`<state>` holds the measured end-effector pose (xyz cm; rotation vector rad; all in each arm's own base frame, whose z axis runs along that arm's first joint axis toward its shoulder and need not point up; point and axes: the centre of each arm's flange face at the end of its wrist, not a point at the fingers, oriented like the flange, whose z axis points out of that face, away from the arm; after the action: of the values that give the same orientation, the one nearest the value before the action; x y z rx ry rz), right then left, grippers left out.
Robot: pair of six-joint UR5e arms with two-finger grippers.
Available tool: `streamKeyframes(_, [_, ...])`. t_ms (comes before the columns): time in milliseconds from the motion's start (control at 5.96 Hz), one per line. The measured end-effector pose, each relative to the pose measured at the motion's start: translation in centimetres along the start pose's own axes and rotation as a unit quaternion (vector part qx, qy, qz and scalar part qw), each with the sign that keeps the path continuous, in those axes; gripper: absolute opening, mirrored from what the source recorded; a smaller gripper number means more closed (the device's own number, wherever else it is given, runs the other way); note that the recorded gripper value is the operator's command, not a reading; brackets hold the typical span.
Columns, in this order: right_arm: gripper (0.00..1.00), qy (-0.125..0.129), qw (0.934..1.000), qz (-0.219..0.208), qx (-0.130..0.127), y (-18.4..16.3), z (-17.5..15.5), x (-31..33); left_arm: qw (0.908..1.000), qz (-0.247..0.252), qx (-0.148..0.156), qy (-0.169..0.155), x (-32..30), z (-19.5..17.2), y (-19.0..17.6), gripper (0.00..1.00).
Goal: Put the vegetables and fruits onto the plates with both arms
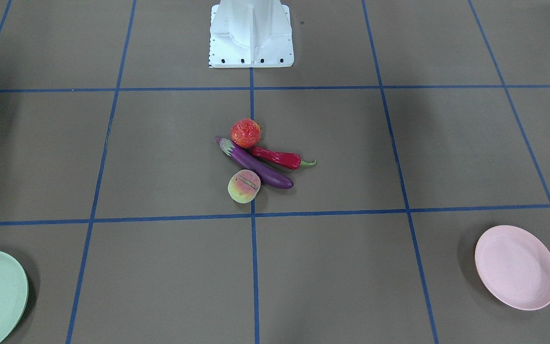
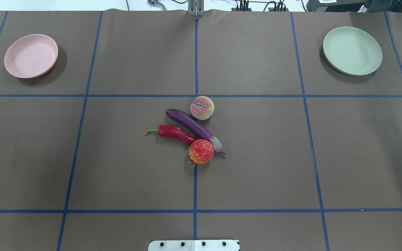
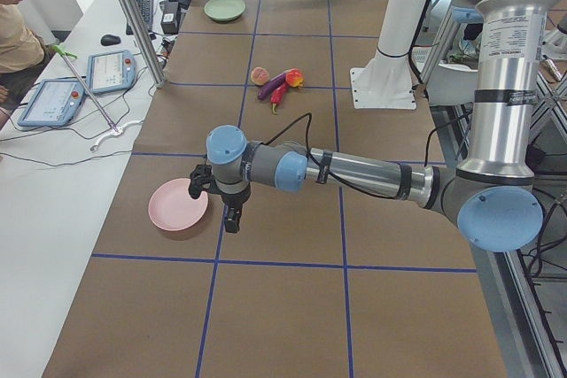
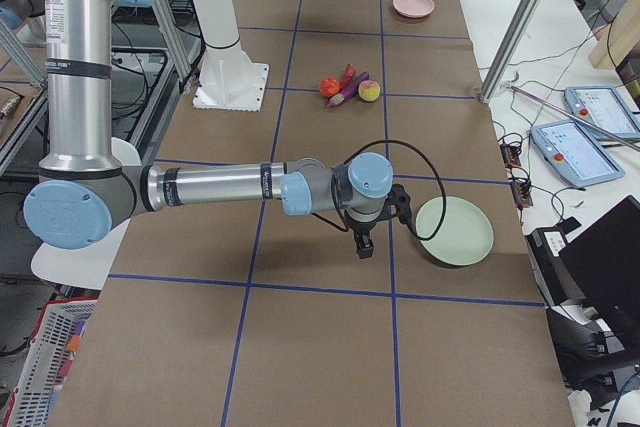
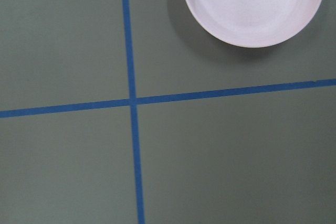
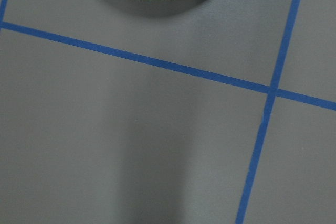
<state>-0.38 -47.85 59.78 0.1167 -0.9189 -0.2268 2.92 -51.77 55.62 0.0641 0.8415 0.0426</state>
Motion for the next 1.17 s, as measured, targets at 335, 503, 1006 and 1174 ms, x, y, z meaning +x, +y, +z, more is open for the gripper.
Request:
streamKeyframes(335, [1.00, -0.008, 1.0000, -0.002, -0.001, -0.2, 0.2, -0.1, 0.9955, -0.082, -0.026, 0.038, 11.1, 1.9, -2.6, 1.00])
streamKeyframes(503, [1.00, -0.009, 0.9999, -0.005, -0.001, -0.5, 0.3, -0.4, 0.9888, -0.134, -0.041, 0.051, 17.2, 2.7, -3.4, 1.00])
streamKeyframes(1006, [1.00, -0.009, 0.9999, -0.005, -0.001, -2.7, 0.6, -2.6, 0.9514, -0.294, -0.073, 0.055, 38.2, 6.0, -3.1, 1.00])
streamKeyframes(1174, [1.00, -0.010, 0.9999, 0.012, -0.002, -4.1, 0.8, -4.2, 0.9374, -0.337, -0.074, 0.047, 44.7, 7.8, -2.5, 1.00])
